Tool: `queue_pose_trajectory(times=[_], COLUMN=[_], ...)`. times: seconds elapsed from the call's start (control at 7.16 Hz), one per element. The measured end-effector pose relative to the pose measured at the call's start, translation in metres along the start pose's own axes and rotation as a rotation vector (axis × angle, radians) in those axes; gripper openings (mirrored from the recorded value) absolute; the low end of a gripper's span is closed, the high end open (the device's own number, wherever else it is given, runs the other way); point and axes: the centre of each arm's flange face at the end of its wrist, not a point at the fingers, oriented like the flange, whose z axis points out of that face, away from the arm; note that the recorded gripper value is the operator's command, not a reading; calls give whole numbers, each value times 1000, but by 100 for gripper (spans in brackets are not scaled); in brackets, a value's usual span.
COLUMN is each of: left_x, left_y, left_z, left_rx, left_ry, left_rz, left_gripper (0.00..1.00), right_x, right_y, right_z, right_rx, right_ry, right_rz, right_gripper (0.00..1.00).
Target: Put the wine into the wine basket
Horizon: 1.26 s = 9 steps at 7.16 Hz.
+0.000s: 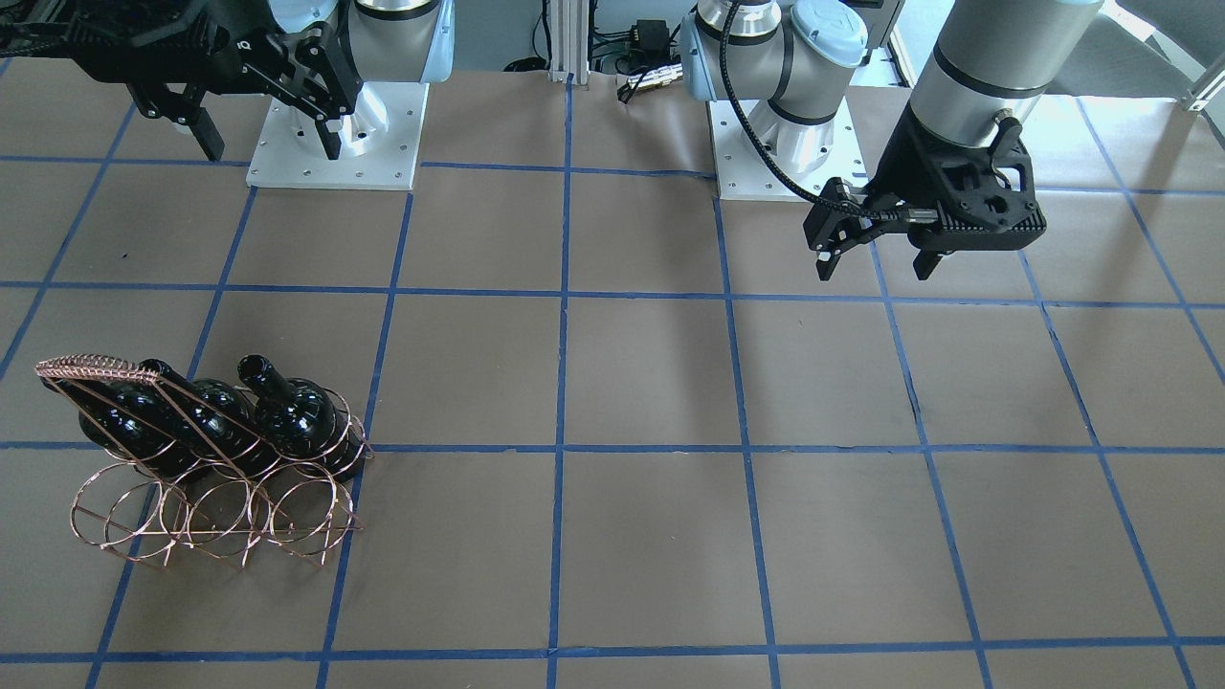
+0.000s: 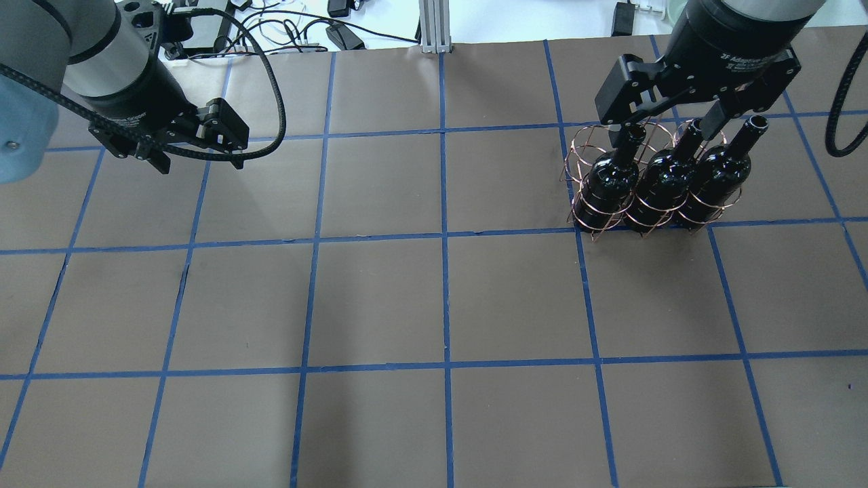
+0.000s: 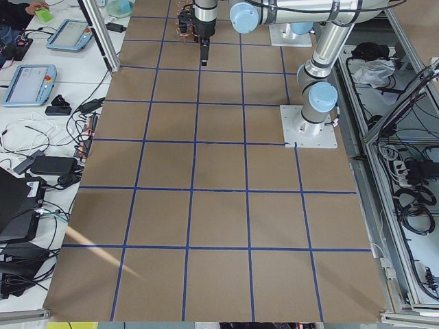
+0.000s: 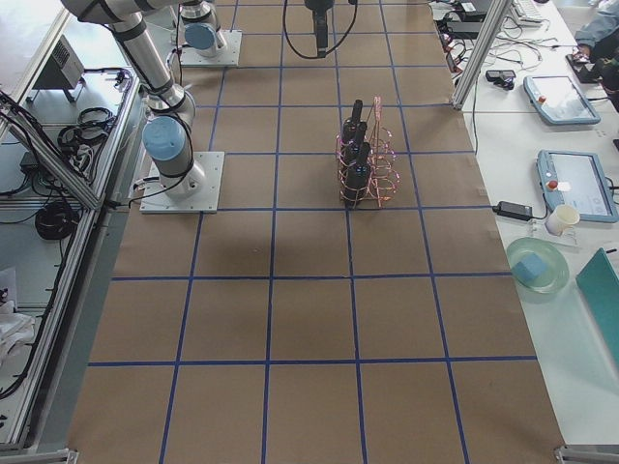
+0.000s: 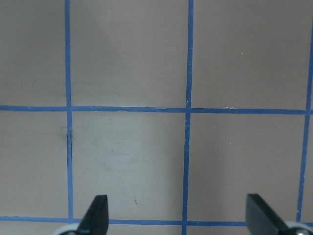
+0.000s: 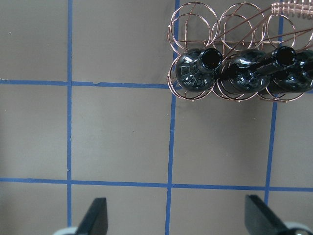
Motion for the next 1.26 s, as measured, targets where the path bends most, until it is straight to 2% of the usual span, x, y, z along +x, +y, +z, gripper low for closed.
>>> queue_pose_trajectory(times=[0.42,1.26], left_x=[0,0], left_y=[0,0], left_z=[1,3], left_rx=[-3,-8], left_ry=[-1,-1], left_rz=[0,-2], left_gripper=[100,100], right_x=[-1,-1], right_y=[4,4], right_z=[4,5], right_rx=[-24,-25], right_ry=[-1,3], right_rz=[-5,-5], right_gripper=[100,100])
